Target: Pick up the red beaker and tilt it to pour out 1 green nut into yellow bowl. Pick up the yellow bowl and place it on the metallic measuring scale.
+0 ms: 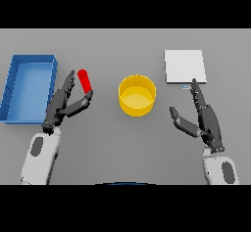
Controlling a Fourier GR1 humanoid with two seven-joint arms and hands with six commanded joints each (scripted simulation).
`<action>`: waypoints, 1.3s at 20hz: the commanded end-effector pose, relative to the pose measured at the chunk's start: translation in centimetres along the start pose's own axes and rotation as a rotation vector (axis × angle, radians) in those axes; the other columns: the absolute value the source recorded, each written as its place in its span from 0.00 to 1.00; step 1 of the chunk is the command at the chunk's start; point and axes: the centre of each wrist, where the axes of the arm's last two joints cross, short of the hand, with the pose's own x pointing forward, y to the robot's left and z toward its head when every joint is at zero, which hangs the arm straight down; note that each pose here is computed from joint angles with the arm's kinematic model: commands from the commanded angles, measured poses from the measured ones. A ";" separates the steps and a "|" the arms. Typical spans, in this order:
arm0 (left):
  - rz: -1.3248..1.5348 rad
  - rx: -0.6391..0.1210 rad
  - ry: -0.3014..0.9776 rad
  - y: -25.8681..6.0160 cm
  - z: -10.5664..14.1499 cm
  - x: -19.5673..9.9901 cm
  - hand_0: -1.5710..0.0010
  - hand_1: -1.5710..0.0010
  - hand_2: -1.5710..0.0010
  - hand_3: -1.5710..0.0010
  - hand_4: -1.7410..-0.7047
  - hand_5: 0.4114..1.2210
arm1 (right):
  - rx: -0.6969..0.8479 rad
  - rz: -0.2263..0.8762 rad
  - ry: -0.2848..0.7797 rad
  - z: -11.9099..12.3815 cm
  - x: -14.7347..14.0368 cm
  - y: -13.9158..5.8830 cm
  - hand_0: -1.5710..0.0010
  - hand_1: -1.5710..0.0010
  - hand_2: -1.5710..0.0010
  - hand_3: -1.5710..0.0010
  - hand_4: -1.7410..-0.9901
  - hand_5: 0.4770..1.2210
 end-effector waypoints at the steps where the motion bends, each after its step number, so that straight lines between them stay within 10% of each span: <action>1: -0.002 0.000 -0.012 0.3 -0.6 -0.1 1.00 1.00 1.00 1.00 0.54 0.28 | 0.004 0.001 -0.006 0.1 0.0 0.2 1.00 1.00 1.00 1.00 0.68 0.20; 20: 0.066 0.022 -0.047 -1.9 -7.3 -0.9 1.00 0.99 0.97 0.98 0.40 0.40 | -0.019 -0.007 0.016 0.3 0.3 -0.7 1.00 1.00 1.00 1.00 0.66 0.22; 26: -0.004 0.087 -0.084 -3.5 -8.3 -0.6 0.42 0.40 0.37 0.37 0.18 0.78 | -0.016 -0.007 0.007 0.5 0.3 -0.9 1.00 1.00 1.00 1.00 0.67 0.23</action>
